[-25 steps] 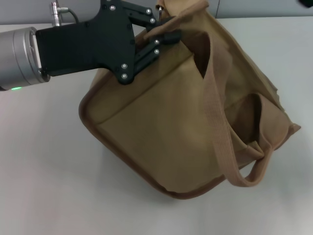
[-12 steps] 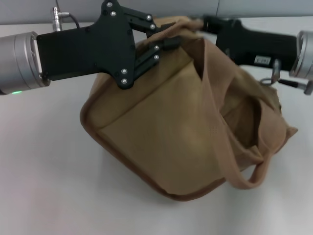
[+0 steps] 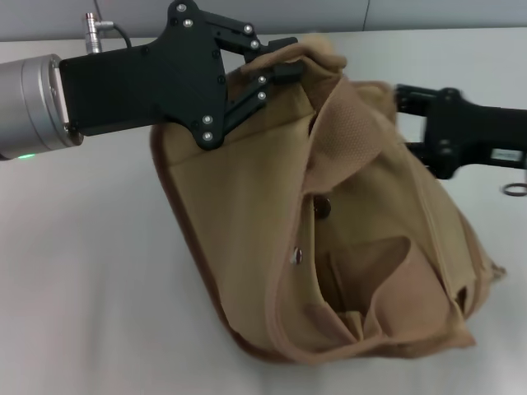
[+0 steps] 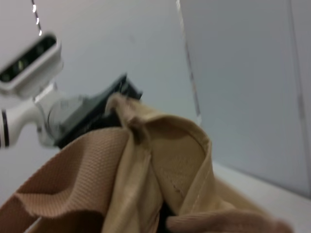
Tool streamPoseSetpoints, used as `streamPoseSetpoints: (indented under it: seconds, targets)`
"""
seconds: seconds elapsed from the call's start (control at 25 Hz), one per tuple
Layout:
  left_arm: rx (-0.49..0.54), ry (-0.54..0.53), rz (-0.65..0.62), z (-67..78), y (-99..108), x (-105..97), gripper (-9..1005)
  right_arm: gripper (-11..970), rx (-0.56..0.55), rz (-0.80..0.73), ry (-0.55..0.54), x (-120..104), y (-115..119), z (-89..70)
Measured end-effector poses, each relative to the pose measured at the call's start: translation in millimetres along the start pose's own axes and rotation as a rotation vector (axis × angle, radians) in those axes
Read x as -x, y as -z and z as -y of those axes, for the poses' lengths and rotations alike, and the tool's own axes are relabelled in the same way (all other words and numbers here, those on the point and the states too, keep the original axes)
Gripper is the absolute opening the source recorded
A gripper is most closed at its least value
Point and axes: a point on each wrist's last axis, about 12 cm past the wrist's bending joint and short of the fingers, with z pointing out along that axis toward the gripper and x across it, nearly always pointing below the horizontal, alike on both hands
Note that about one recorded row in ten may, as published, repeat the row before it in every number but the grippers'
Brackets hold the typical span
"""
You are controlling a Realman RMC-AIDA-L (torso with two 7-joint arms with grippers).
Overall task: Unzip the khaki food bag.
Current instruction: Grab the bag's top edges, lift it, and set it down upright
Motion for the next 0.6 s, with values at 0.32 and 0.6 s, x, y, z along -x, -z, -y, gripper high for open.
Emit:
streamPoseSetpoints:
  seconds: [0.32,0.6]
  targets:
    - [0.009,-0.006,-0.003,-1.7,-2,-1,92,842,-0.086,0.380,-0.092,-1,57,-7.8]
    - [0.005,-0.011,-0.001,-1.1,-4,-2,92,842,-0.095,0.422,-0.093,-8,69,-13.7]
